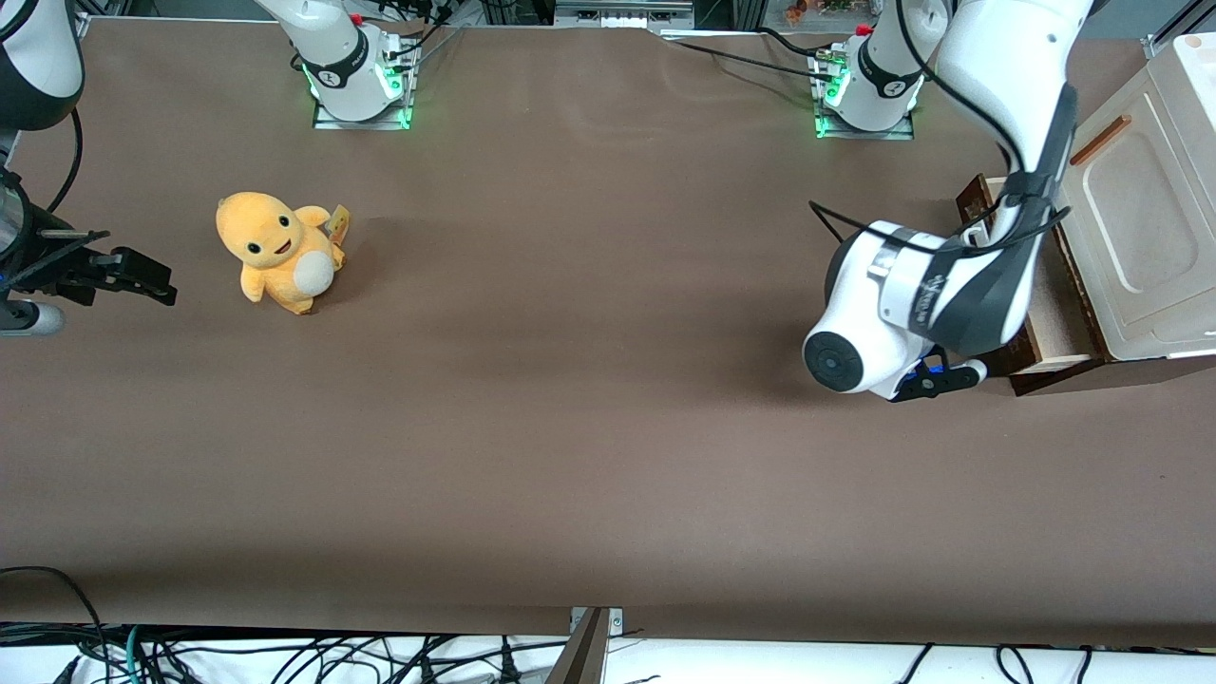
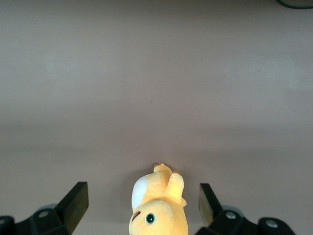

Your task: Open lower drawer with left arm only

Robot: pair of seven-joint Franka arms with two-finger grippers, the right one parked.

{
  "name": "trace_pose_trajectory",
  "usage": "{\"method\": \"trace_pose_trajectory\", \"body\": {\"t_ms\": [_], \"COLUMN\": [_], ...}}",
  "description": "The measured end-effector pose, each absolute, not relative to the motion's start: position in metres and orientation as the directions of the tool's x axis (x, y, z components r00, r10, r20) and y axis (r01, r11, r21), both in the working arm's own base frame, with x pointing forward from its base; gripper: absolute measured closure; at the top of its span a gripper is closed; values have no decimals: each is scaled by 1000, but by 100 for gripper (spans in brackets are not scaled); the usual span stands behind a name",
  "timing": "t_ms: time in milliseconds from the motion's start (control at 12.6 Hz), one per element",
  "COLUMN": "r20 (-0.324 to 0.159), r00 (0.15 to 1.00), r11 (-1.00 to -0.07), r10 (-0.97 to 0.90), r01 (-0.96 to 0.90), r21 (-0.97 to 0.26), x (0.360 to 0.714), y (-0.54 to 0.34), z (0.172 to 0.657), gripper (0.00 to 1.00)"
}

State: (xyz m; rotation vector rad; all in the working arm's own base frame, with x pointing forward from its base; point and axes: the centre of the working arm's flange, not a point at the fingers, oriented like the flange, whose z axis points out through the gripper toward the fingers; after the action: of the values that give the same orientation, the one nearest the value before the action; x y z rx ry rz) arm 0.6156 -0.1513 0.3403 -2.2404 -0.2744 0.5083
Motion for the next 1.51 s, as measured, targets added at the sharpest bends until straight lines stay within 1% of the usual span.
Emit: {"method": "trace_pose_trajectory", "body": {"t_ms": [398, 558, 717, 956, 1195, 1354, 1513], "r20": [-325, -338, -338, -317, -295, -264, -213], "r00": [887, 884, 893, 911, 937, 944, 956], "r11": [-814, -861, -900, -936, -970, -978, -979], "r10": [329, 323, 298, 265, 188, 195, 200], "r01": [91, 126, 145, 165, 131, 166, 187], "r21": [-574, -492, -411, -310, -202, -127, -79], "x": [638, 649, 659, 667, 671, 675, 682], "y": [-144, -124, -106, -76, -54, -36, -27], "z": [398, 420, 439, 467, 489, 499, 505], "gripper": [0, 0, 0, 0, 0, 0, 0]}}
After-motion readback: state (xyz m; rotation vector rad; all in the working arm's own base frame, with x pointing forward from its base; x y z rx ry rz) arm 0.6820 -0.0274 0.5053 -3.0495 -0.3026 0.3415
